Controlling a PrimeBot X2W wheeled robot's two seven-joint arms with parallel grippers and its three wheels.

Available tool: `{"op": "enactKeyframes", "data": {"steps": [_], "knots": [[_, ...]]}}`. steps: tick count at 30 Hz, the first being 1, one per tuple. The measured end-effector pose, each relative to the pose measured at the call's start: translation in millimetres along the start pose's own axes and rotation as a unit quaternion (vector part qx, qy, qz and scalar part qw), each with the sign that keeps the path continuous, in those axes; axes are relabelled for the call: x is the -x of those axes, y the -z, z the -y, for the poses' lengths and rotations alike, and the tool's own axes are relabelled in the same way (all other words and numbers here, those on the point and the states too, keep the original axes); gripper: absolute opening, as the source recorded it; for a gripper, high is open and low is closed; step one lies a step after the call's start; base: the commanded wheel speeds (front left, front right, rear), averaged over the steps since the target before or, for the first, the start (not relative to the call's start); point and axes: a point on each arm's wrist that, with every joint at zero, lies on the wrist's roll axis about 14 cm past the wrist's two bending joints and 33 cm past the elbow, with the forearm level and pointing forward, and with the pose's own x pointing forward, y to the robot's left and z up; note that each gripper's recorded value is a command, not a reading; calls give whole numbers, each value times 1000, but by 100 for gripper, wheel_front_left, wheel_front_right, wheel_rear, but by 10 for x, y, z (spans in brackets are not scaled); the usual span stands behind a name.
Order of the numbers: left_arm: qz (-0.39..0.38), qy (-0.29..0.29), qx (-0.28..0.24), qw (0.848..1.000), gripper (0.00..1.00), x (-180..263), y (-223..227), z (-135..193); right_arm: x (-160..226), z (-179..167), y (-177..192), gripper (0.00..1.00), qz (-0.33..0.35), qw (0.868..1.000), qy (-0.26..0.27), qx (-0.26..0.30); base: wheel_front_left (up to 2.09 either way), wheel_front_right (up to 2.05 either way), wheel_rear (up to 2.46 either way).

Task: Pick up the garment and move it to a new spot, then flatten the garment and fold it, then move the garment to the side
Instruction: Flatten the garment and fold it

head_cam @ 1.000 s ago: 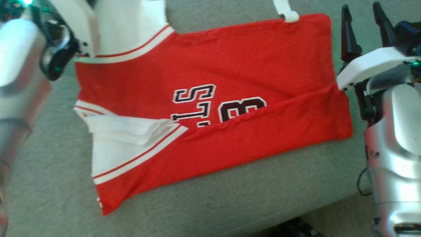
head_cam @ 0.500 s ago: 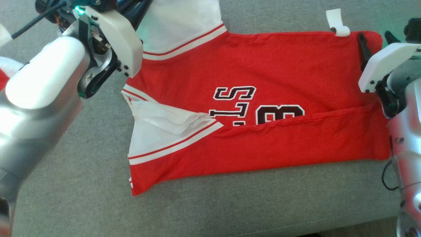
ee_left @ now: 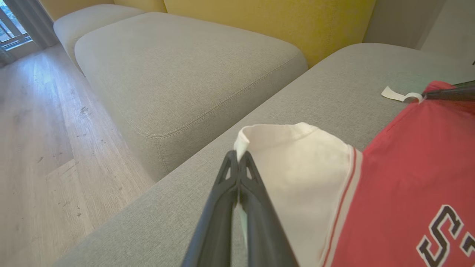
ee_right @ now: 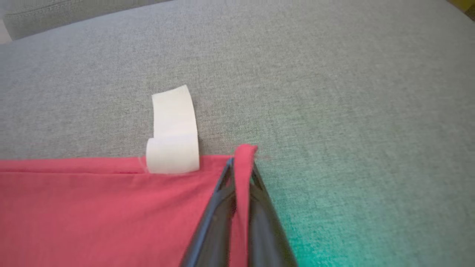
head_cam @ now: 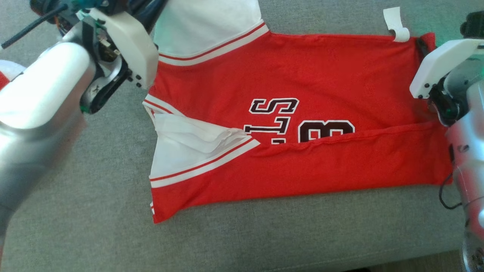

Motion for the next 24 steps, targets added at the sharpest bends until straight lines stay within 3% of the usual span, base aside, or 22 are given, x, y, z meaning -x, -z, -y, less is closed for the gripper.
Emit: {"op": "enactKeyframes", "data": {"steps": [11, 24], "knots": [[33, -42, -6, 999, 0, 25, -91, -210, 62, 79, -398, 0, 102, 995, 3, -15, 0, 0, 0], [128, -88, -47, 987, 0, -70, -510, -571, 113, -47, -1251, 0, 240, 971, -12, -9, 0, 0, 0]]}}
